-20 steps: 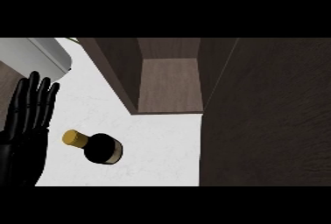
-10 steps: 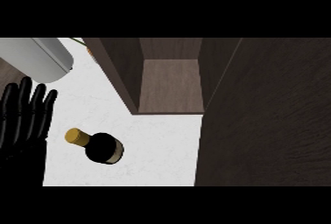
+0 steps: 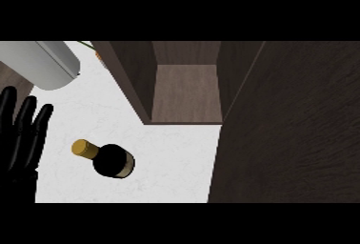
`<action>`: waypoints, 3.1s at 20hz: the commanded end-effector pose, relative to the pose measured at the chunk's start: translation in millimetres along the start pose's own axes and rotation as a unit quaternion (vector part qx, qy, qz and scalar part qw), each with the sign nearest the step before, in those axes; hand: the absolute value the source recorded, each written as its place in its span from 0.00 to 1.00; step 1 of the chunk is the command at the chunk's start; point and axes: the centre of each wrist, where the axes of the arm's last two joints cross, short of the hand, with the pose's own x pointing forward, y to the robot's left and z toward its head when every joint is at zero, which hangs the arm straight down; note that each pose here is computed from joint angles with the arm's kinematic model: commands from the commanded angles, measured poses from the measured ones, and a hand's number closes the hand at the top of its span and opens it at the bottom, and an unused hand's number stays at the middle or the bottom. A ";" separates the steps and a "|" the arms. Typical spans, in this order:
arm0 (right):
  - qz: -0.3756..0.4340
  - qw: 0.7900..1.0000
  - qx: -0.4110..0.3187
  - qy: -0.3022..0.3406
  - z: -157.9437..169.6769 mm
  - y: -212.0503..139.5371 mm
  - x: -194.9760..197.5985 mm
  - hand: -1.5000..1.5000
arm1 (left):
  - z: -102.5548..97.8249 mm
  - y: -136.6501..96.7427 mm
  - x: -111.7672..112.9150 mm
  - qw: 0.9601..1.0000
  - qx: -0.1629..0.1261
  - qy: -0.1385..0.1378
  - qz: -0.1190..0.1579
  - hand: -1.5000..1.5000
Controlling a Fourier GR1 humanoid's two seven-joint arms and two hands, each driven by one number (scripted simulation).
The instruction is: Pick up the wine, place it into the cabinet and close the cabinet
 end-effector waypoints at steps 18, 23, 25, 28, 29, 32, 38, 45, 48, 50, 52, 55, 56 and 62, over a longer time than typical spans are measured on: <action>-0.005 1.000 -0.012 -0.016 25.0 26.0 47.4 0.00 | -8.3 -5.1 10.3 0.998 0.033 0.045 -0.015 0.00; -0.001 1.000 -0.007 -0.020 25.2 23.6 48.1 0.00 | -3.7 4.2 -8.0 0.997 0.047 0.058 -0.024 0.00; 0.008 1.000 -0.013 -0.017 17.2 20.3 47.1 0.00 | -9.7 -3.3 -12.2 0.997 0.052 0.053 -0.028 0.00; -0.001 1.000 -0.017 -0.006 21.6 26.2 51.8 0.00 | -3.8 1.9 -23.3 0.996 0.043 0.071 -0.028 0.00; -0.004 1.000 -0.016 -0.022 13.6 28.7 52.5 0.00 | -18.3 4.4 -33.5 0.996 0.054 0.066 -0.030 0.00; -0.003 1.000 -0.017 -0.006 10.7 40.5 40.5 0.00 | 2.0 20.6 -48.3 0.995 0.060 0.079 -0.027 0.00; -0.010 1.000 -0.016 -0.010 24.1 32.9 48.4 0.00 | 5.6 26.0 -66.2 0.993 0.072 0.080 -0.037 0.00; 0.001 1.000 -0.010 -0.005 16.2 32.4 49.2 0.00 | 11.9 46.4 -117.5 0.991 0.087 0.090 -0.042 0.00; -0.003 1.000 -0.014 -0.011 16.7 38.0 49.7 0.00 | 36.9 60.5 -126.9 0.988 0.098 0.098 -0.064 0.00; 0.001 1.000 -0.003 -0.010 19.8 34.6 56.1 0.00 | 46.2 57.4 -124.1 0.990 0.085 0.099 -0.050 0.00; -0.001 1.000 -0.009 -0.004 16.8 39.4 47.6 0.00 | 45.3 73.0 -140.1 0.987 0.101 0.109 -0.063 0.00; 0.000 1.000 -0.014 -0.006 21.1 34.0 55.2 0.00 | 56.7 76.2 -148.9 0.987 0.104 0.113 -0.055 0.00; -0.006 1.000 -0.007 -0.008 21.3 46.0 45.1 0.00 | 54.7 74.6 -158.1 0.985 0.101 0.122 -0.066 0.00; 0.006 1.000 0.007 0.004 25.4 42.9 40.0 0.00 | 61.2 97.0 -186.0 0.985 0.098 0.134 -0.054 0.00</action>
